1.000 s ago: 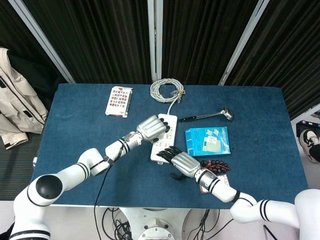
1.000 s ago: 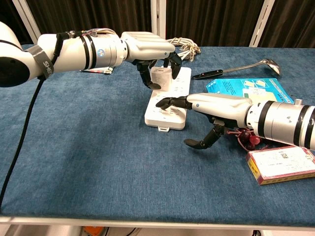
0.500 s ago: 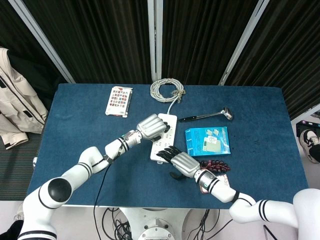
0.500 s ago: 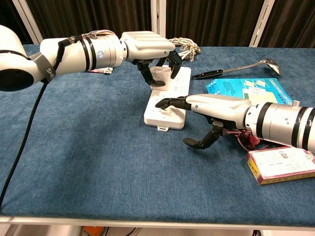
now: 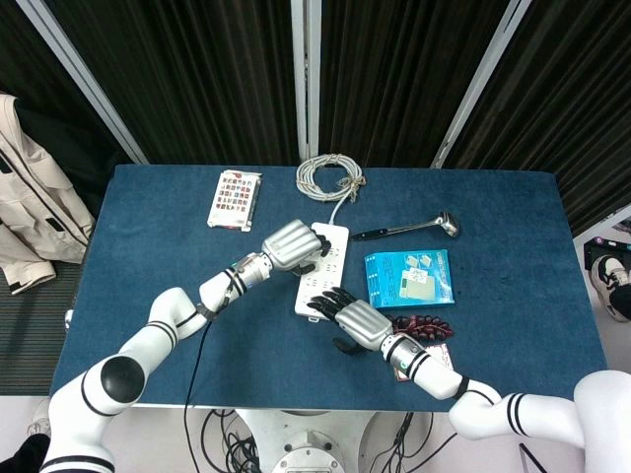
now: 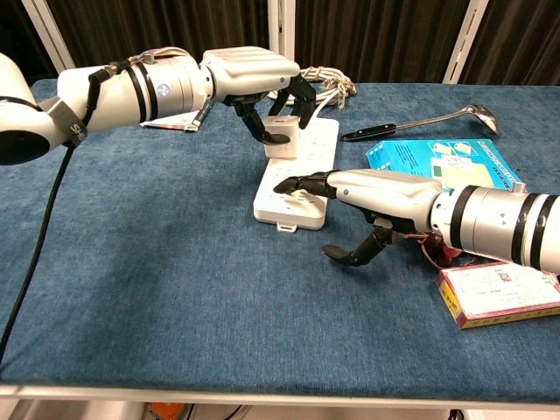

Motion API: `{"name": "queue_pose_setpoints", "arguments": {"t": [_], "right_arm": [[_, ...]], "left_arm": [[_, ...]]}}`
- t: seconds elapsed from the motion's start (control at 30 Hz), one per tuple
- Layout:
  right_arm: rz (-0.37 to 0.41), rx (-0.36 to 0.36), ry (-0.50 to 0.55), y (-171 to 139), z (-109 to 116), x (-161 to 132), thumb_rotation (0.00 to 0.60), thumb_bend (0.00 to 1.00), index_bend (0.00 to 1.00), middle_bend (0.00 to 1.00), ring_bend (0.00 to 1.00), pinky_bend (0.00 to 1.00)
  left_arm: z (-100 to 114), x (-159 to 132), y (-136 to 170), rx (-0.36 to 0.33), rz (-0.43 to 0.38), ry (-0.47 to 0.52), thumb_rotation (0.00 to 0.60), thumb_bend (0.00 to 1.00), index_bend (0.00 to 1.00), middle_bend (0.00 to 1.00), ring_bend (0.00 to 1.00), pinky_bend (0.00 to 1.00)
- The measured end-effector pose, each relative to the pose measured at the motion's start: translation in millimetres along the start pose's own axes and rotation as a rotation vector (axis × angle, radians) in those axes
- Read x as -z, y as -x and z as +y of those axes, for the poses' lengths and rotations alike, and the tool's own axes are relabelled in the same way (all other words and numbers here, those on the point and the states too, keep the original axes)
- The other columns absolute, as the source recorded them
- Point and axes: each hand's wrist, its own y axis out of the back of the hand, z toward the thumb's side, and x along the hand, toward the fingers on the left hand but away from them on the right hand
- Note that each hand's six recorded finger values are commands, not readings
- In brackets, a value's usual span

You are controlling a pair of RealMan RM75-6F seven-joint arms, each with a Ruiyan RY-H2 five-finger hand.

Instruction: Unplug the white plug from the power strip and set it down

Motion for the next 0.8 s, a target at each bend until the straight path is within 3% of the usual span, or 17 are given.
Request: {"name": "queue_pose_setpoints", "arguments": {"t": [0.27, 0.6, 0.8], "right_arm": [[-0.002, 0.006, -0.001, -0.6, 1.2, -0.5, 0.6, 0.41, 0.02, 0.08, 0.0, 0.0], [-0.003, 0.014, -0.002, -0.7, 2.8, -1.1, 0.6, 0.41, 0.02, 0.08, 0.0, 0.0], [0.005, 0.043, -0.008, -1.9, 9.4, -3.3, 0.6, 0.41, 0.02, 0.08, 0.0, 0.0]], "left_arm": [[-2.6, -1.4, 4.4, -0.009, -0.016, -0.02, 0.6, 0.46, 0.62, 0.7, 0.64, 0.82], [11.4, -2.2, 9.5, -0.07, -0.044, -0.085, 0.6, 0.46, 0.62, 0.7, 0.64, 0.82], [21.0, 10.2, 21.2, -0.114, -0.005, -0.107, 0.6, 0.46, 0.57, 0.66, 0.6, 0.78]]}}
